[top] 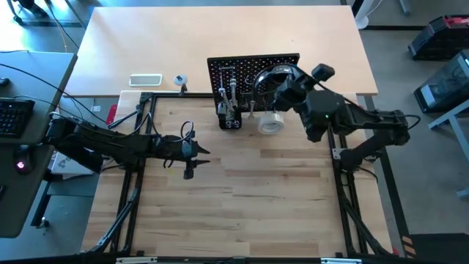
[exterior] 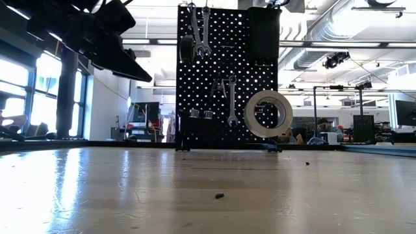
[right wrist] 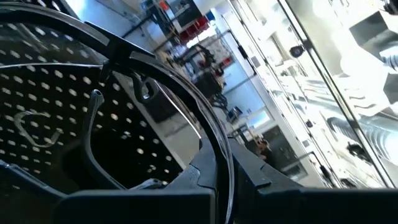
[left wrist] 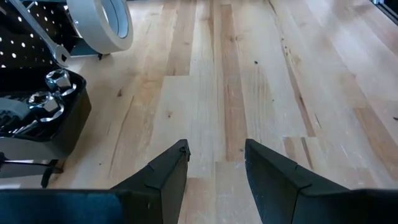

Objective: Hang tools onto peg board
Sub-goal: Put the safety glasses into the top black bin on the peg board

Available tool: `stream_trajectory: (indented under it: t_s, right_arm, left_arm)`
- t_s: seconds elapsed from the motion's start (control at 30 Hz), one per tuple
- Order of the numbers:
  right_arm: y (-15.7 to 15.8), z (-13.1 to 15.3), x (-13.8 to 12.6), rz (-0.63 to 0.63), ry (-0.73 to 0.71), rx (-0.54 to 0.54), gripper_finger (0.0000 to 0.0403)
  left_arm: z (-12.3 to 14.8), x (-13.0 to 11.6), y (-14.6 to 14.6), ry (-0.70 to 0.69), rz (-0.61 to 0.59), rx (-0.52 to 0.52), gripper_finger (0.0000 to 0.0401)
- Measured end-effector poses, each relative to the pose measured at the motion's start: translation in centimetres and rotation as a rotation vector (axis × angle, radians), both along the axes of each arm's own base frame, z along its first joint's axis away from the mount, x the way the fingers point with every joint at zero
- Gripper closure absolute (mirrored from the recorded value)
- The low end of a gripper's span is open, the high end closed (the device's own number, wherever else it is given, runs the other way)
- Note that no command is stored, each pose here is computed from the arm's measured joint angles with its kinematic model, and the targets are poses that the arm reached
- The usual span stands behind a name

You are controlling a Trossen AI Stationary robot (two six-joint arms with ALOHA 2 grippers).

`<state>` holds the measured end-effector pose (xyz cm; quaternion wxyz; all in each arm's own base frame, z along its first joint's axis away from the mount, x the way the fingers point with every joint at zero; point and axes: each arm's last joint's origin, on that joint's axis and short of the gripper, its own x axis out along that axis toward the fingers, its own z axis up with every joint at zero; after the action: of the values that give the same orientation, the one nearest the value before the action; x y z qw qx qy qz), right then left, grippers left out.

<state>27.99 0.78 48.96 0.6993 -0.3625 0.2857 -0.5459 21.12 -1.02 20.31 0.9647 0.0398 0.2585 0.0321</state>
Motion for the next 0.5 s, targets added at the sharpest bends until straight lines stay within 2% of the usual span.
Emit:
stream_trajectory:
  t_s: [0.5]
  right_arm:
    - [-4.8, -0.3, -0.3, -0.163, 0.055, -0.004, 0.0395]
  left_arm:
    - [0.0, 0.0, 0.0, -0.004, 0.008, -0.014, 0.0249]
